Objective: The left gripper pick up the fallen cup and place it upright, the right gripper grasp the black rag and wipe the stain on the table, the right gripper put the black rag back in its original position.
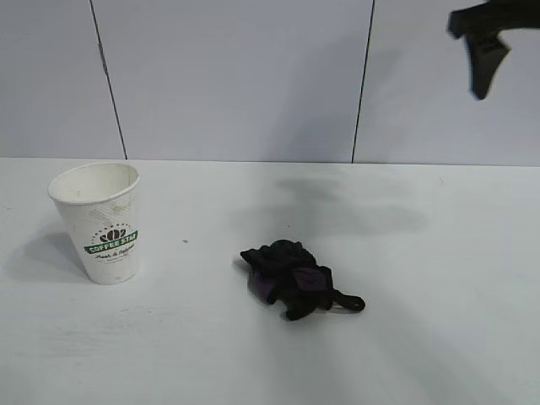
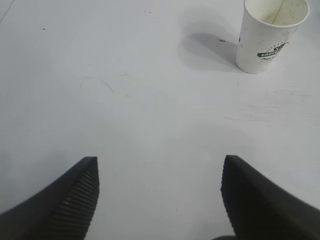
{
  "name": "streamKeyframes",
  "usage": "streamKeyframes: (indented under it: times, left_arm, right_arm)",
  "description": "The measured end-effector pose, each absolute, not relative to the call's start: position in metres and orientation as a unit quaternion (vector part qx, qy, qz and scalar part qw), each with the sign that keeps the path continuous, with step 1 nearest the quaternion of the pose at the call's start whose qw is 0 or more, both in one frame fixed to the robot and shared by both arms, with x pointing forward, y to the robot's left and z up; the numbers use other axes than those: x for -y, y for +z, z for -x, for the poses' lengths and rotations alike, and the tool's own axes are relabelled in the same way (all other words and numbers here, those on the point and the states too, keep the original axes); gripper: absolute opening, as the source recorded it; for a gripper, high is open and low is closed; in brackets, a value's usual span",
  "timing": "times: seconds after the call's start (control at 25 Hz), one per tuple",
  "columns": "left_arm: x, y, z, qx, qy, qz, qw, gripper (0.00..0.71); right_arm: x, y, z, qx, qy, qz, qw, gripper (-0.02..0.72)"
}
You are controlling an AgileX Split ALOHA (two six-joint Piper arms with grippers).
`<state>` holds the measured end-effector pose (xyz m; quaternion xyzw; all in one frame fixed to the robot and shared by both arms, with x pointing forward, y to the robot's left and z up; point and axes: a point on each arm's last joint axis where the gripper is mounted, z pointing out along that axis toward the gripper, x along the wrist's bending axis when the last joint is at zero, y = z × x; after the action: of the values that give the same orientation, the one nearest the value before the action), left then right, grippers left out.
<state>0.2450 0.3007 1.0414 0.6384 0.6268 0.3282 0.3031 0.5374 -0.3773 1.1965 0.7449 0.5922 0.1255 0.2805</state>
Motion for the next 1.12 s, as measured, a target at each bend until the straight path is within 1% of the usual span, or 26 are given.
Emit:
streamKeyframes:
  times: [0.08, 0.16, 0.24, 0.36, 0.48, 0.6, 0.68, 0.76, 0.88, 0.96, 1.04, 1.12]
  left_arm:
    - [-0.301, 1.041, -0.245, -0.627, 0.328, -0.638, 0.303, 0.501]
    - [-0.301, 1.041, -0.245, -0.627, 0.328, -0.638, 0.303, 0.501]
    - [-0.301, 1.041, -0.245, -0.627, 0.328, -0.638, 0.303, 0.501]
    - [-0.301, 1.041, -0.245, -0.627, 0.328, -0.638, 0.303, 0.501]
    - [-0.301, 1.041, -0.245, -0.627, 0.328, -0.638, 0.303, 0.501]
    - [-0.301, 1.041, -0.245, -0.627, 0.328, -0.638, 0.303, 0.501]
    - [-0.301, 1.041, -0.245, -0.627, 0.328, -0.638, 0.303, 0.501]
    - [-0.301, 1.041, -0.245, -0.627, 0.328, -0.638, 0.303, 0.501]
    - [-0.301, 1.041, -0.245, -0.627, 0.328, -0.638, 0.303, 0.501]
    - [-0.301, 1.041, -0.245, -0.627, 0.328, -0.638, 0.303, 0.501]
    - [-0.301, 1.041, -0.245, -0.627, 0.328, -0.638, 0.303, 0.501]
    - [-0.301, 1.041, -0.245, -0.627, 0.328, -0.638, 0.303, 0.501]
  right_arm:
    - [0.377, 1.228, -0.501, -0.571, 0.157, -0.741, 0.317, 0.557]
    - [0.365, 1.256, -0.464, -0.560, 0.196, -0.724, 0.352, 0.557]
    - [0.347, 1.285, -0.415, -0.557, 0.244, -0.691, 0.391, 0.557]
    - [0.317, 1.312, -0.337, -0.566, 0.325, -0.621, 0.435, 0.557]
    - [0.299, 1.321, -0.254, -0.560, 0.402, -0.551, 0.470, 0.557]
    - [0.294, 1.302, -0.186, -0.535, 0.446, -0.519, 0.495, 0.557]
    - [0.292, 1.276, -0.157, -0.523, 0.460, -0.517, 0.498, 0.557]
    - [0.291, 1.247, -0.143, -0.519, 0.463, -0.521, 0.494, 0.557]
    - [0.291, 1.197, -0.137, -0.525, 0.456, -0.534, 0.480, 0.557]
    - [0.292, 1.162, -0.142, -0.533, 0.443, -0.545, 0.471, 0.557]
    - [0.294, 1.138, -0.156, -0.539, 0.429, -0.555, 0.467, 0.557]
    - [0.296, 1.118, -0.178, -0.551, 0.408, -0.572, 0.451, 0.557]
